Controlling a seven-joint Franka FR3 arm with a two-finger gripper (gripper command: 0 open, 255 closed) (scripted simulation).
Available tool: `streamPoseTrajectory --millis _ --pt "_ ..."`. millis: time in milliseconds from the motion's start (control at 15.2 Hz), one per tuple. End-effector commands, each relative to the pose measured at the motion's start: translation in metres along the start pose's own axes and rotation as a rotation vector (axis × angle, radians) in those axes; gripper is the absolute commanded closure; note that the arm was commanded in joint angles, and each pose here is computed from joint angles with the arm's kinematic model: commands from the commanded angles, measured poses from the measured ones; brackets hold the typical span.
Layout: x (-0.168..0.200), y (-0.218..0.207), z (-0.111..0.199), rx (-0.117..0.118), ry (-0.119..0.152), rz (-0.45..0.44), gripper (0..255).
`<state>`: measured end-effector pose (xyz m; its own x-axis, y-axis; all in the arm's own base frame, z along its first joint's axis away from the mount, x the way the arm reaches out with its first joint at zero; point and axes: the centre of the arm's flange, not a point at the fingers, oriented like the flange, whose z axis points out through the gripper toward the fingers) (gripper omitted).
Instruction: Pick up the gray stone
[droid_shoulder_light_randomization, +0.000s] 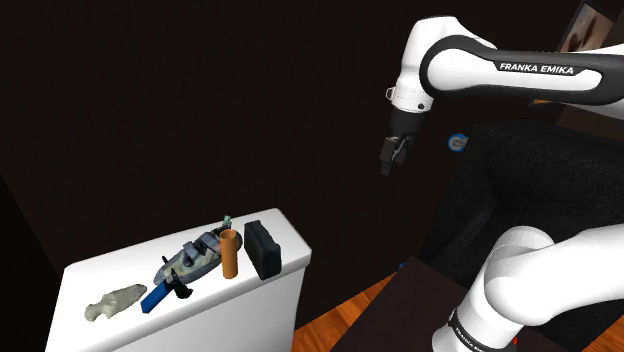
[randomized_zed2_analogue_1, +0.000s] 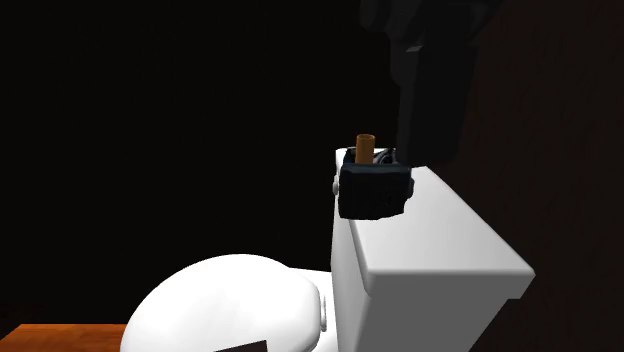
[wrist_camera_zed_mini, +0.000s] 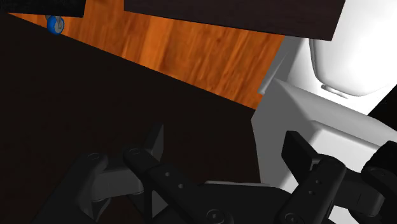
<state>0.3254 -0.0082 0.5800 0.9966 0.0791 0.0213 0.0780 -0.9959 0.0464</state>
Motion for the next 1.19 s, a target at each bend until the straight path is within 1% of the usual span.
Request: streamPoseTrajectory --millis 0,1122 --pt "0.0 0.0 0.0 0.0 0.0 0.0 0" --pt "0.09 -0.203 0.058 -0.018 -0.048 0.086 0"
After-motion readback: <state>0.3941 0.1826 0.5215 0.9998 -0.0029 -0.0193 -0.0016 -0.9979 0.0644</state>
